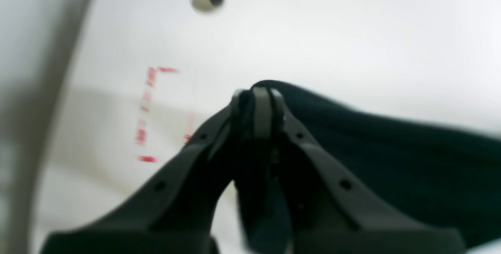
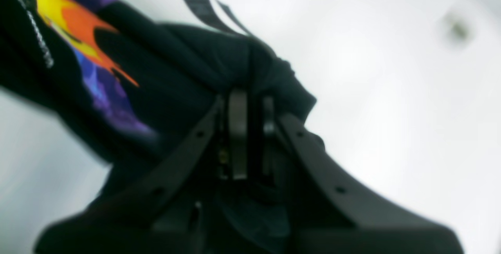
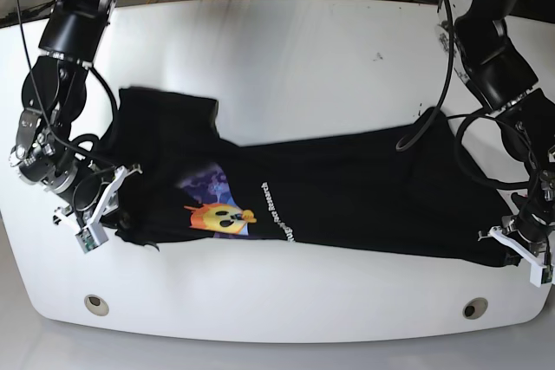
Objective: Fold the T-shirt properly
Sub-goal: 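Lift the shirt with both grippers and fold it over onto itself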
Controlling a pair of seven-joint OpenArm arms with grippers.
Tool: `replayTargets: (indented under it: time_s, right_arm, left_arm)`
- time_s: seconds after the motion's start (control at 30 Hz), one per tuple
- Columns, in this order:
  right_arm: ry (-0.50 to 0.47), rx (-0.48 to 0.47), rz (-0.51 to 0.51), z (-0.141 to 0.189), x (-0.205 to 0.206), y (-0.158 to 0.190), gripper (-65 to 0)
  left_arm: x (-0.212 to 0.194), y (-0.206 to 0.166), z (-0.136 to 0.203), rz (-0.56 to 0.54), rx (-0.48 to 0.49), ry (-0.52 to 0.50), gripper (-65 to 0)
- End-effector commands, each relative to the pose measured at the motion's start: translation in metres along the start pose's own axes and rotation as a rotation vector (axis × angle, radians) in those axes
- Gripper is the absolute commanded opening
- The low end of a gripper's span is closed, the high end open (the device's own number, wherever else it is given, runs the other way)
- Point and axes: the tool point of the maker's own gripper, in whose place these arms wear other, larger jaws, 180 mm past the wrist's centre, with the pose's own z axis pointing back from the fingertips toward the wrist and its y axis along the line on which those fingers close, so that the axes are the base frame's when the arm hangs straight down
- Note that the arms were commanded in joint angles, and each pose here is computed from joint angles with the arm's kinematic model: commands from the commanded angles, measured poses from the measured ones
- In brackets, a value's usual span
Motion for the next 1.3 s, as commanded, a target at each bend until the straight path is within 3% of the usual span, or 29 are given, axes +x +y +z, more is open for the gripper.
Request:
replayTargets:
  time_s: [0.0,0.3,0.53,0.67,0.87,1.07,1.27]
  right_arm:
    - [-0.082,-0.064,0.057,0.016,0.046,-0.025,-65.0]
    - [-0.235,-0.202,0.195,0.065,0.154,-0.059,-65.0]
    - [-0.254,-0.207,0.323,0.079,0.172,-0.037,-65.0]
    - [-0.196,-0.165,0.316,0.07,0.134,-0.019,-65.0]
    - [-0.05,-0.074,0.189,0.051,0.039,0.014,-65.0]
    - [0.109,0.001,-0.004,0.048,-0.06,0.051,-65.0]
    - [0.231,0.059,-0.151,0.058,-0.13,0.092,-65.0]
  left_arm:
    - [0.058,0.01,0.023,-0.028,0.042,-0.151,-64.6]
    - [0.161,0.011,0.09,-0.115,0.128,-0.411,-64.6]
    - [0.176,-0.002,0.093,-0.245,0.12,-0.413,-64.6]
    - [0.149,-0.009,0.085,-0.353,0.095,-0.353,-64.7]
    - [0.07,-0.01,0.072,-0.431,0.061,-0.186,-64.9]
    - [-0.038,0.003,0.069,-0.444,0.018,0.043,-65.0]
    - [-0.122,-0.009,0.079,-0.399,-0.072,0.125,-65.0]
